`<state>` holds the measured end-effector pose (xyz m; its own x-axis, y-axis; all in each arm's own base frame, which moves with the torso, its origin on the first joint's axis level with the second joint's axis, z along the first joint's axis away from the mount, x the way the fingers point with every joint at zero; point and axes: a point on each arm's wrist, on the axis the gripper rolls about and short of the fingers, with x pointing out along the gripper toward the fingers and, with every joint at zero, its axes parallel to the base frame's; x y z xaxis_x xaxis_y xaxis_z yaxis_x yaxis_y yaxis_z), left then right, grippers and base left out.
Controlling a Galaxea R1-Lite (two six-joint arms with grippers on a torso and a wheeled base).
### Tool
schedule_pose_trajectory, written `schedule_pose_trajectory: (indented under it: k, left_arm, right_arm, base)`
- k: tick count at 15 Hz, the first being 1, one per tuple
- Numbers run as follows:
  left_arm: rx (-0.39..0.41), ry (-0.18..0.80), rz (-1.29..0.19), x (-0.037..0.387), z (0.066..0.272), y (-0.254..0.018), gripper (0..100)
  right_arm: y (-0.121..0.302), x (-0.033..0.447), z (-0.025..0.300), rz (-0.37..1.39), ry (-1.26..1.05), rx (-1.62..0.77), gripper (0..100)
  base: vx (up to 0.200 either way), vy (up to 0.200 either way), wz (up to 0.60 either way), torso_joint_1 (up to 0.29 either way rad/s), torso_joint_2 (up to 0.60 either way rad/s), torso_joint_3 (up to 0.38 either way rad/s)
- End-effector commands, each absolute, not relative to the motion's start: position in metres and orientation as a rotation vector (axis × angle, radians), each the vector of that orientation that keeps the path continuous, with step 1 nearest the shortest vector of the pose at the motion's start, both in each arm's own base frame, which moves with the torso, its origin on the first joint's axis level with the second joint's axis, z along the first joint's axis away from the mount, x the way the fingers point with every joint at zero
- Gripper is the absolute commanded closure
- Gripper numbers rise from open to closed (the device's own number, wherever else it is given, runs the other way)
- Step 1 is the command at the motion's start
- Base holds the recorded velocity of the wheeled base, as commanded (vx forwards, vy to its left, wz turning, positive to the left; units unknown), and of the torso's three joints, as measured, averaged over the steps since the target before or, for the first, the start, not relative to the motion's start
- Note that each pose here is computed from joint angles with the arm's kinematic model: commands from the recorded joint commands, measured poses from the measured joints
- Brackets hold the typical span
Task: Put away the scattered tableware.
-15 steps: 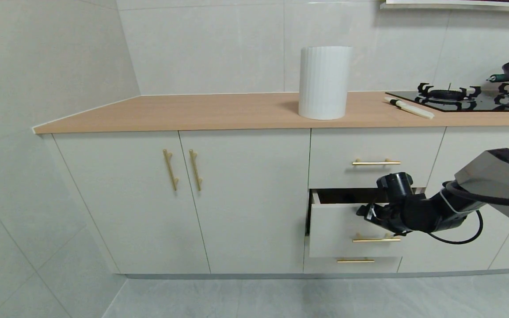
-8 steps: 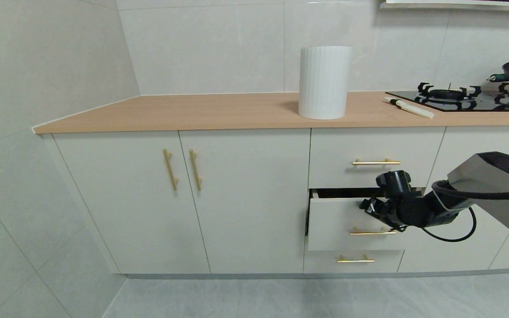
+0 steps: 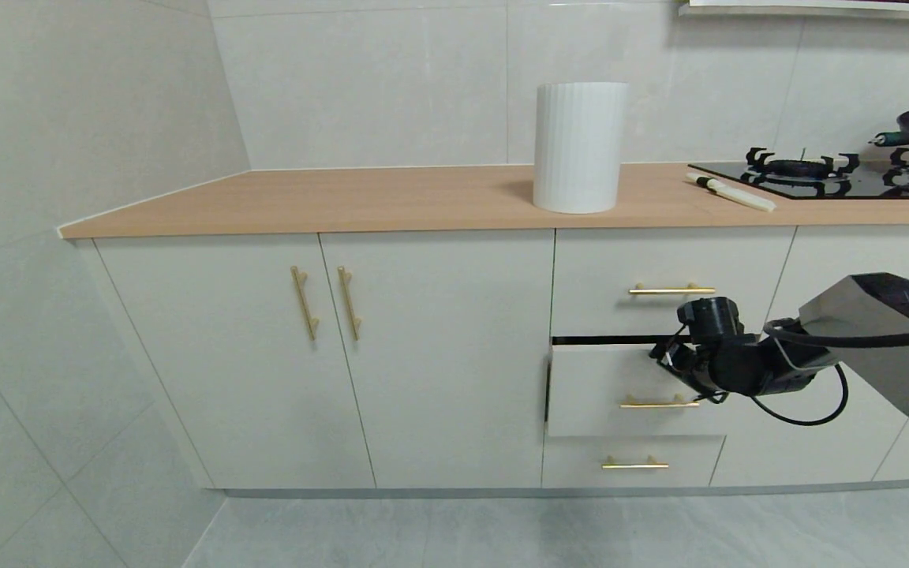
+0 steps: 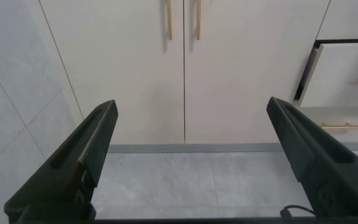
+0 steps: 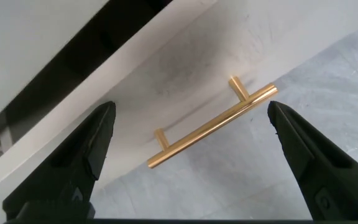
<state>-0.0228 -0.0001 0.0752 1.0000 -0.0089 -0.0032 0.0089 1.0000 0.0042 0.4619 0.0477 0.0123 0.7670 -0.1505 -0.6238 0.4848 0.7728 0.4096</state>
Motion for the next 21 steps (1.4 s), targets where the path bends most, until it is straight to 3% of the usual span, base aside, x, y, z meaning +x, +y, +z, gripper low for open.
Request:
schedule_pose_trajectory:
  k: [1,10,21]
  left_arm:
    - [0.005,0.003,-0.009,-0.023,0.075,0.000,0]
    - [0.005,0.003,-0.009,-0.023,0.075,0.000,0]
    - [0.005,0.003,-0.009,-0.023,0.075,0.000,0]
  right_arm:
    - [0.045,0.465,0.010,-0.374,0.596,0.602,0]
    - [0.031,0.483,-0.007,-0.487,0.536,0.587,0]
    - [0.027,0.496,-0.004,-0.500,0.477,0.633,0]
  base:
    - [0.000,0.000,0.00,0.000,0.00,0.000]
    - [0.000,0.000,0.00,0.000,0.00,0.000]
    - [0.000,0.000,0.00,0.000,0.00,0.000]
